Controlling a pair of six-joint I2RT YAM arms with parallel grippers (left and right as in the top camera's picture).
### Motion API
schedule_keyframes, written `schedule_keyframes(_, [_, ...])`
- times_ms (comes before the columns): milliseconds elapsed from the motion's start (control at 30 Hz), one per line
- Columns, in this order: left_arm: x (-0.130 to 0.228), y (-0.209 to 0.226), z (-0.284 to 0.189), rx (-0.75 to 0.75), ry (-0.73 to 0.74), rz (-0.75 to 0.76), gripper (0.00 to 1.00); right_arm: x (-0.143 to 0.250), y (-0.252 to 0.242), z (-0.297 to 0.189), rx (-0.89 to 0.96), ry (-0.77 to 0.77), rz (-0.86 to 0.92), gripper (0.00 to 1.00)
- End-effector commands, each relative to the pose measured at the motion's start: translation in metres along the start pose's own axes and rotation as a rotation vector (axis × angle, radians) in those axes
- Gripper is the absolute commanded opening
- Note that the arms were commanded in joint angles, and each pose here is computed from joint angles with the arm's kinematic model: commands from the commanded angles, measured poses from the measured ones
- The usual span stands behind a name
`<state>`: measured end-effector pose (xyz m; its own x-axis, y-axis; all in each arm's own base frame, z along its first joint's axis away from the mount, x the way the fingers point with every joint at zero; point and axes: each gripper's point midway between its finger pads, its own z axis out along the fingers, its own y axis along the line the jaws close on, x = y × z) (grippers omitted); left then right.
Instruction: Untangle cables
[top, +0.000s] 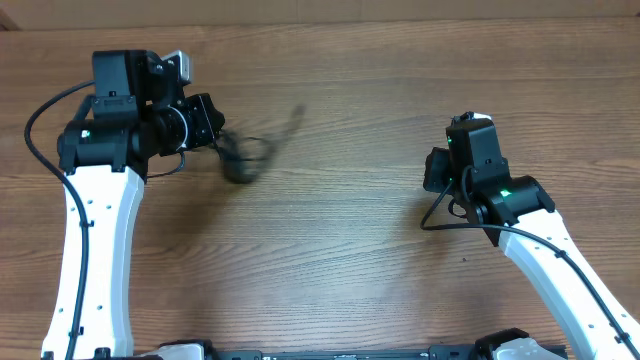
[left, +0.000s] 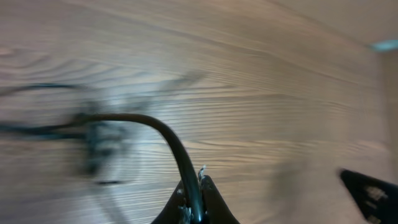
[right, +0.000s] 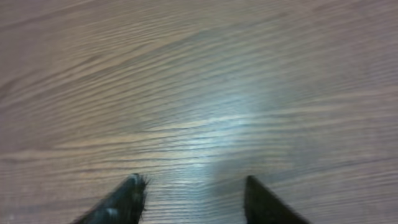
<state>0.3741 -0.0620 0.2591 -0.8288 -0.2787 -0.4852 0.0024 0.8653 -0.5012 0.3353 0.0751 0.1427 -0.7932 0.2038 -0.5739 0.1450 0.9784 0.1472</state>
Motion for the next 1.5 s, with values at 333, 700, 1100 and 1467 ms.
schedule_keyframes(333, [0.011, -0.129, -0.004, 0.386, -0.043, 0.367, 0.04, 0.001, 0.067, -0.016, -0.385, 0.044, -0.092, 0.73])
schedule_keyframes(700, [0.040, -0.023, 0.021, -0.155, 0.115, 0.176, 0.56, 0.010, 0.063, -0.016, -0.371, 0.083, -0.090, 0.79])
schedule_keyframes(1100, [0.085, -0.068, 0.095, 0.075, 0.346, 0.220, 0.58, 0.025, 0.008, -0.006, -0.071, 0.125, -0.085, 0.84])
schedule_keyframes(1467, [0.134, -0.093, 0.188, 0.065, 0.432, 0.382, 0.61, 0.000, 0.005, -0.023, -0.046, 0.073, -0.065, 0.95])
